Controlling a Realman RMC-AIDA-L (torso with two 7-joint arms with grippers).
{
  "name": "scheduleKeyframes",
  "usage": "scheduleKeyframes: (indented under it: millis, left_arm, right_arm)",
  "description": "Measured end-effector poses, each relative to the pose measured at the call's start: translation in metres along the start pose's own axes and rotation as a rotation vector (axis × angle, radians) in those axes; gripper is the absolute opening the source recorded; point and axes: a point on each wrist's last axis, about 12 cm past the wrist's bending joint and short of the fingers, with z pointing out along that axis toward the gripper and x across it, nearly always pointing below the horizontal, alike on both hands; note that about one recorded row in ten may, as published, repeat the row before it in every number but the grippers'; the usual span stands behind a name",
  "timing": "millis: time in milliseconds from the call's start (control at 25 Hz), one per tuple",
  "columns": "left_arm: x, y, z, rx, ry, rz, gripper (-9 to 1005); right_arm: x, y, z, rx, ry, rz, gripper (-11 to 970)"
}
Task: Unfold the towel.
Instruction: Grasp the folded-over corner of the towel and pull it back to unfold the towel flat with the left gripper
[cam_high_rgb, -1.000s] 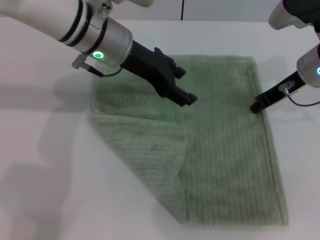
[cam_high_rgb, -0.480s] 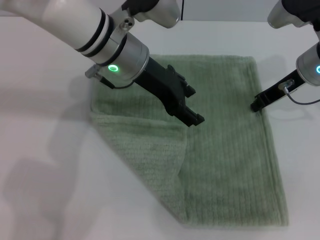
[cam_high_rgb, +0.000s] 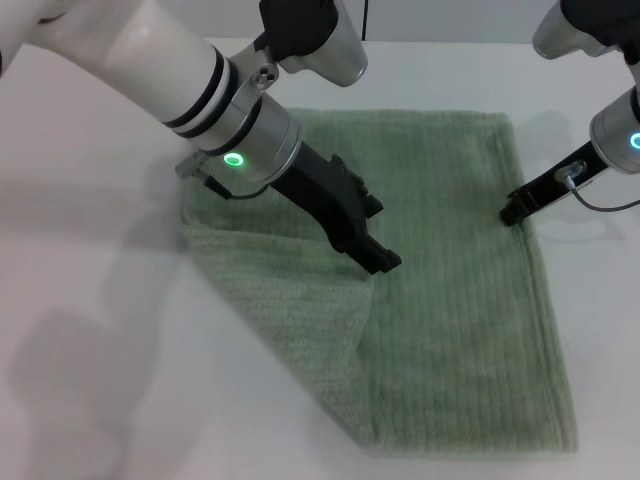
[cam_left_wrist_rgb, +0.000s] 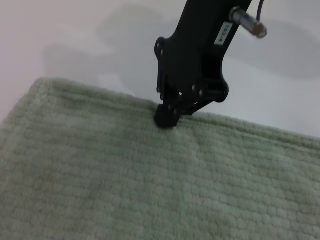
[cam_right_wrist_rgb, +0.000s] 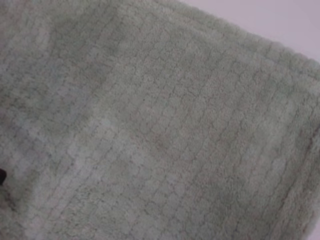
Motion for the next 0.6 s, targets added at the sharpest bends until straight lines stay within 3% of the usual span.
scheduleKeyframes:
  millis: [600]
  left_arm:
    - [0.0038, -0.0032, 0.0081, 0.0, 0.034, -0.004, 798]
  right_arm:
    - [-0.0012, 0.0011, 0.0001, -0.001, -0.001, -0.003, 0]
